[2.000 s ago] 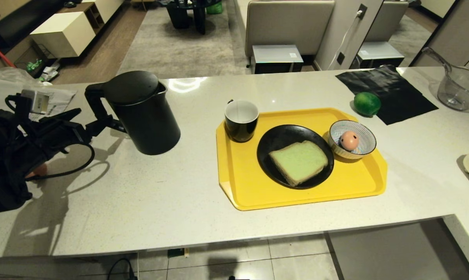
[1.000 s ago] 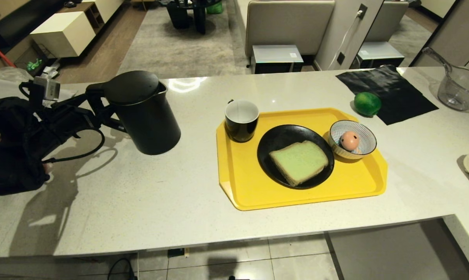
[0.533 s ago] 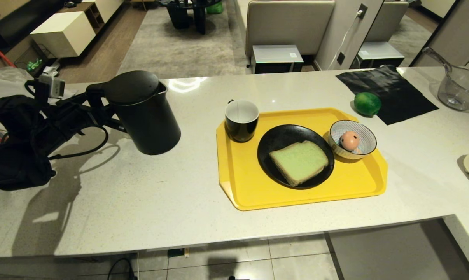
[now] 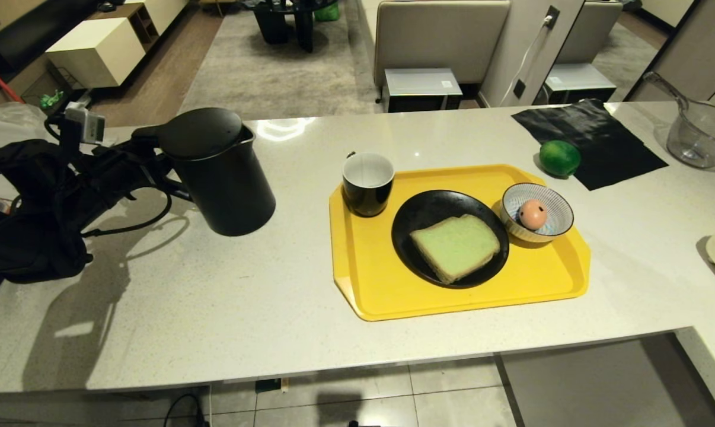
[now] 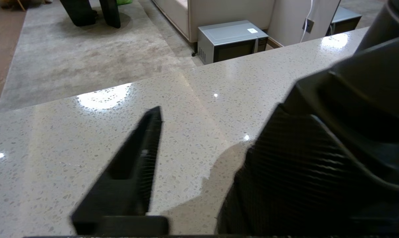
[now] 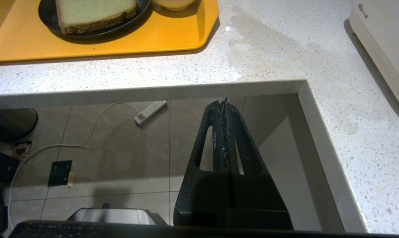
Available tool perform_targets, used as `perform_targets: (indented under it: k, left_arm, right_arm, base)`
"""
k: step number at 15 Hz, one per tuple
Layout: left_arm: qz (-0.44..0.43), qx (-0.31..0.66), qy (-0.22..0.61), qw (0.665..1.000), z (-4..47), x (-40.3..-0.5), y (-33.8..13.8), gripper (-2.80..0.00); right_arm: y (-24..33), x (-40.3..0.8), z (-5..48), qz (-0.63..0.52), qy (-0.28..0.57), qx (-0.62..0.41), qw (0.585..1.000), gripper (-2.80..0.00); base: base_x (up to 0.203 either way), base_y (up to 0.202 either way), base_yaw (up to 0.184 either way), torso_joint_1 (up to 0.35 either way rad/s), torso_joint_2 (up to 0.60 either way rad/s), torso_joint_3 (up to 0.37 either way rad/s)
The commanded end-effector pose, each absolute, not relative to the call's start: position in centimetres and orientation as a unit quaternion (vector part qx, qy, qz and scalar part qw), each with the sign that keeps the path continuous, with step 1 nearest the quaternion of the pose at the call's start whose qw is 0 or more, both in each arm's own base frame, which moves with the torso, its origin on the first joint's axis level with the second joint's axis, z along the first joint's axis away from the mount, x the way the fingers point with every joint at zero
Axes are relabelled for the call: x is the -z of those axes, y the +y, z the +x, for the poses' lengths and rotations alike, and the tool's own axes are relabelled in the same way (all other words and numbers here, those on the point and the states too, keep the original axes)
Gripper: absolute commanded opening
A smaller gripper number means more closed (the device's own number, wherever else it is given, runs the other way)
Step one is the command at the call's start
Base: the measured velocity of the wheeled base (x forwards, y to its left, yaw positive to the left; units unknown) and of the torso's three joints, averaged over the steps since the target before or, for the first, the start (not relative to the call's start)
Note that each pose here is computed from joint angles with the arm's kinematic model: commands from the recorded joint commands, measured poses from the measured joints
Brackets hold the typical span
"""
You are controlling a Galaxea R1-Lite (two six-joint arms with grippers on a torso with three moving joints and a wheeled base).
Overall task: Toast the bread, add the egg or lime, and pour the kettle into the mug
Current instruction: Pick up the kettle
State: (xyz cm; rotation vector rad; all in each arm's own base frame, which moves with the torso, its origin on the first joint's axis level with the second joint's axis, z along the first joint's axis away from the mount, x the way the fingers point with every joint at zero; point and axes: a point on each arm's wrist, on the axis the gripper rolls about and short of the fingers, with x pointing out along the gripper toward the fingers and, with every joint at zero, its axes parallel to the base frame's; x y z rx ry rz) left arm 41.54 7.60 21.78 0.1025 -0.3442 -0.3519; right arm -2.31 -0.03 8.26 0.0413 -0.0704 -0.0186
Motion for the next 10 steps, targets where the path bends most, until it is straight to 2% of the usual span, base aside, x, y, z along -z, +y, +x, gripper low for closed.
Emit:
perform_targets:
  k: [1,10]
  left_arm:
    - [0.051,0.177,-0.172,0.968,41.6,-21.7,7.5,-2.8]
    - [0.042,0.184,-0.181,0.965,42.1,-21.6,5.1,-2.8]
  right_arm:
    - [0.0,-7.5,-2.1,0.021,-0.022,0.009,1.0,-2.8]
    - [0.0,-7.5,-2.1,0.021,-0.022,0.01,1.0,-2.8]
  base:
    - [0.0,0.0,0.0,0.0,0.0,0.0]
    - [0.0,0.0,0.0,0.0,0.0,0.0]
